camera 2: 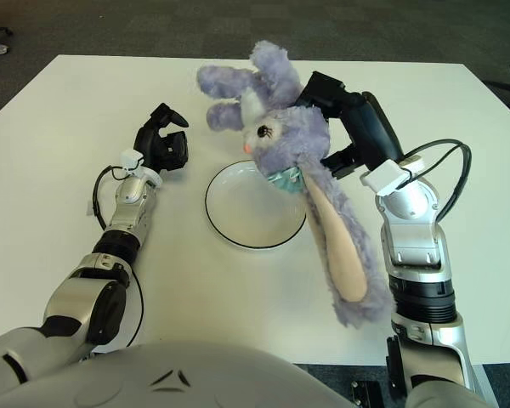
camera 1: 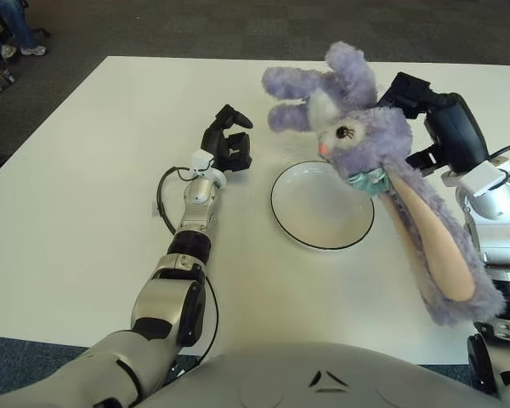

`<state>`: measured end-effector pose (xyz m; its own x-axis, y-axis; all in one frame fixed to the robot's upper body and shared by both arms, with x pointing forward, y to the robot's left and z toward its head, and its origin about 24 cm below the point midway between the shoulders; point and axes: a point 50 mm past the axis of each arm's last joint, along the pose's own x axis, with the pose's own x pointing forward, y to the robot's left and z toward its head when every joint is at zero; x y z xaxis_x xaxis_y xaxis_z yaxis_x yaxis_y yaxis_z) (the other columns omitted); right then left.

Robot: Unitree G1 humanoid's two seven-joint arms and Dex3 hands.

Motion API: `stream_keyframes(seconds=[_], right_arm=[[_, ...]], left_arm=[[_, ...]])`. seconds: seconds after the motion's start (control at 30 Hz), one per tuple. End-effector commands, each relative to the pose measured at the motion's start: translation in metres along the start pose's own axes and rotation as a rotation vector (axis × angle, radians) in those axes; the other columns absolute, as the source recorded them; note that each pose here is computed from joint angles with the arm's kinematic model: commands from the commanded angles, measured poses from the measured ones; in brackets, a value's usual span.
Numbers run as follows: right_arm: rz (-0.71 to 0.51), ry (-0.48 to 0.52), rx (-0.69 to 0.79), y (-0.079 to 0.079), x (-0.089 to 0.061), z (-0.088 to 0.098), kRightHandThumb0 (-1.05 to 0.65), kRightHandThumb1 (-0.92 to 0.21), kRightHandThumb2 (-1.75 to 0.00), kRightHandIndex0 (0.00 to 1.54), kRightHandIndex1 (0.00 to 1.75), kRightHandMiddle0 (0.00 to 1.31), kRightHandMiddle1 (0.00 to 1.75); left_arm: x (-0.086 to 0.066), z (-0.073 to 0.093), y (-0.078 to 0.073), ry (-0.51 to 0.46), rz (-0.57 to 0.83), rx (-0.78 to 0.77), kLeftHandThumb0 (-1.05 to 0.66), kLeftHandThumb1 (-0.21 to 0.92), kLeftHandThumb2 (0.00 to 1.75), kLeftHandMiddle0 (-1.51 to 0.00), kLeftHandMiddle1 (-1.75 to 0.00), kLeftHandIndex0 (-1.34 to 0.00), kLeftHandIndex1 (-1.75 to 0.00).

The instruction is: Put the doll into the plate.

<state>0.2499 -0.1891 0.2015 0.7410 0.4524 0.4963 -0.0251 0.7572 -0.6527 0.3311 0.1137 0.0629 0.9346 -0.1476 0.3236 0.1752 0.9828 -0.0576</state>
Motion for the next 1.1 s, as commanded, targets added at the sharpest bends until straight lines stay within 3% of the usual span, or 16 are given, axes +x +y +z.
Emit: stream_keyframes(seconds=[0.0, 0.03, 0.17, 0.37, 0.47, 0.57, 1.07], right_arm=[[0.025, -0.016, 0.004, -0.001, -0.001, 0.004, -0.01, 0.11, -1.68, 0.91, 1.75, 0.88, 1.4], [0.029, -0.015, 0.005, -0.001, -0.001, 0.004, -0.02, 0.09, -1.66, 0.91, 1.75, 0.87, 1.39], [0.038, -0.009, 0.01, 0.001, -0.002, 0.003, -0.01, 0.01, -1.66, 0.77, 1.75, 0.76, 1.66], [0.049, 0.01, 0.046, 0.005, -0.004, 0.003, -0.01, -0.02, -1.64, 0.72, 1.75, 0.71, 1.73], [0.059, 0.014, 0.073, 0.007, -0.005, 0.004, -0.01, -0.01, -1.59, 0.81, 1.75, 0.77, 1.51], [0.07, 0.017, 0.079, 0.009, -0.006, 0.005, -0.02, -0.01, -1.57, 0.83, 1.75, 0.78, 1.44], [0.139, 0.01, -0.007, 0.014, -0.009, 0.006, -0.02, 0.0, -1.56, 0.84, 1.75, 0.81, 1.39]], left_arm=[[-0.02, -0.02, 0.003, 0.078, 0.028, -0.03, -0.43, 0.47, 1.13, -1.21, -1.75, -0.49, -1.75], [-0.02, -0.02, 0.003, 0.076, 0.026, -0.031, -0.43, 0.47, 1.13, -1.21, -1.75, -0.49, -1.75], [-0.02, -0.02, 0.003, 0.074, 0.021, -0.028, -0.43, 0.47, 1.13, -1.21, -1.75, -0.49, -1.75], [-0.02, -0.021, 0.003, 0.077, 0.024, -0.011, -0.43, 0.49, 1.1, -1.2, -1.75, -0.48, -1.75], [-0.02, -0.021, 0.004, 0.077, 0.026, -0.006, -0.42, 0.5, 1.09, -1.2, -1.75, -0.47, -1.75], [-0.02, -0.021, 0.003, 0.076, 0.026, -0.004, -0.42, 0.5, 1.09, -1.2, -1.75, -0.47, -1.75], [-0.02, -0.021, 0.003, 0.073, 0.018, -0.011, -0.43, 0.48, 1.11, -1.21, -1.75, -0.48, -1.75]])
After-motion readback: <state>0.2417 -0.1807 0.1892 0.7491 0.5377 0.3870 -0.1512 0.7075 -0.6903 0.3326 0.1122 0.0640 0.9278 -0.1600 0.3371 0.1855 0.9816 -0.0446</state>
